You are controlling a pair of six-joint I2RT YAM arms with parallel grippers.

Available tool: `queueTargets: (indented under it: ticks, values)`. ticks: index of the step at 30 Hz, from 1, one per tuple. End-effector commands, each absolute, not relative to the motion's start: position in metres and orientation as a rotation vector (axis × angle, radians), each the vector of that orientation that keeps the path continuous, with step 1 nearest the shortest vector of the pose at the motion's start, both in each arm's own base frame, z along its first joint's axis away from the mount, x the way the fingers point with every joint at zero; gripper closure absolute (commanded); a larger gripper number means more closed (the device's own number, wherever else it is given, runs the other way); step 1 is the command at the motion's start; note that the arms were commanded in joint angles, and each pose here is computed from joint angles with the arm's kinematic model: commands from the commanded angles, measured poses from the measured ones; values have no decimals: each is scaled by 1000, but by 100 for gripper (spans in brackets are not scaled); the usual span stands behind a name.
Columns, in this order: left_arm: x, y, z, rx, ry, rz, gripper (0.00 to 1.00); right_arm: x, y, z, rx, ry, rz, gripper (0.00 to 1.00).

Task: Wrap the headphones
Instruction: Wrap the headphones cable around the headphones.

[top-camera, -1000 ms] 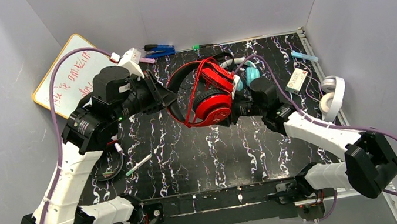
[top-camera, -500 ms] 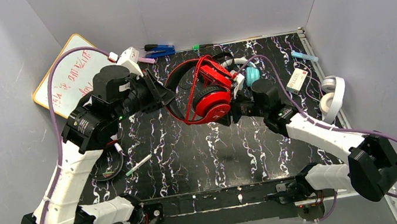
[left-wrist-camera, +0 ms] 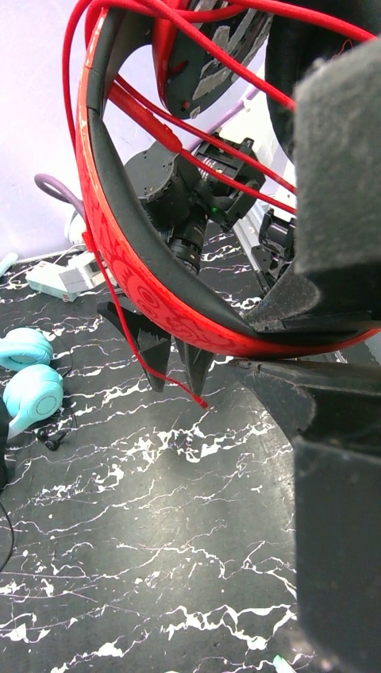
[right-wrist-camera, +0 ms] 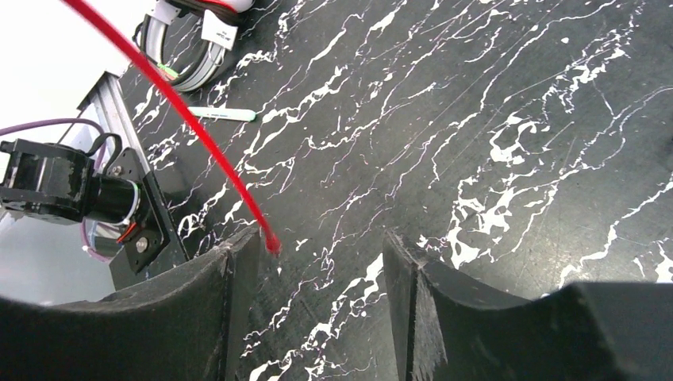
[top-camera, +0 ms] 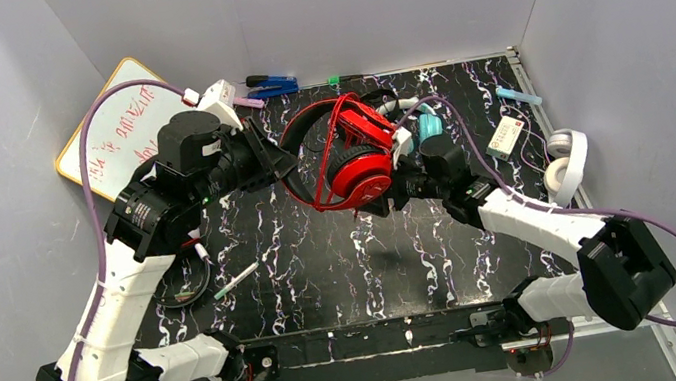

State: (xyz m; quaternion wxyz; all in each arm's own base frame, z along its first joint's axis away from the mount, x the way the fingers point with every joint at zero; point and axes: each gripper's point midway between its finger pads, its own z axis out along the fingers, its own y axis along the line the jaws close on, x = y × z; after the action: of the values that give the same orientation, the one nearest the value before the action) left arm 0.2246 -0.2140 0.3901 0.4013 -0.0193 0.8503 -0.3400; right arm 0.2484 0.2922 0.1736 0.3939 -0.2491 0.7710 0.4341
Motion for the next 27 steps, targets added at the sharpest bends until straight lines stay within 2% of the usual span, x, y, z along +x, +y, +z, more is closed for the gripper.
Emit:
queueTargets:
  ticks: [1, 5, 6, 7, 11, 12, 15, 27]
  values:
    - [218, -212, 419, -74, 2058, -936, 100, 253, 306, 211, -689, 1814, 1170, 33]
    - [218, -212, 418, -75, 2061, -938, 100, 252, 308, 215, -688, 1782, 1187, 33]
    - [218, -212, 418, -74, 2060, -939, 100, 254, 308, 216, -684, 1779, 1185, 37]
    - [218, -212, 419, -74, 2058, -940, 100, 254, 309, 216, -683, 1777, 1186, 45]
    - [218, -212, 419, -75, 2057, -935, 100, 257, 311, 216, -684, 1785, 1186, 91]
    - [218, -212, 419, -75, 2059, -934, 100, 257, 311, 216, -684, 1787, 1187, 96]
    - [223, -206, 417, -120, 2059, -900, 100, 255, 309, 211, -678, 1805, 1189, 99]
    - [253, -196, 427, -437, 1949, -894, 100, 210, 308, 179, -644, 1916, 1372, 99]
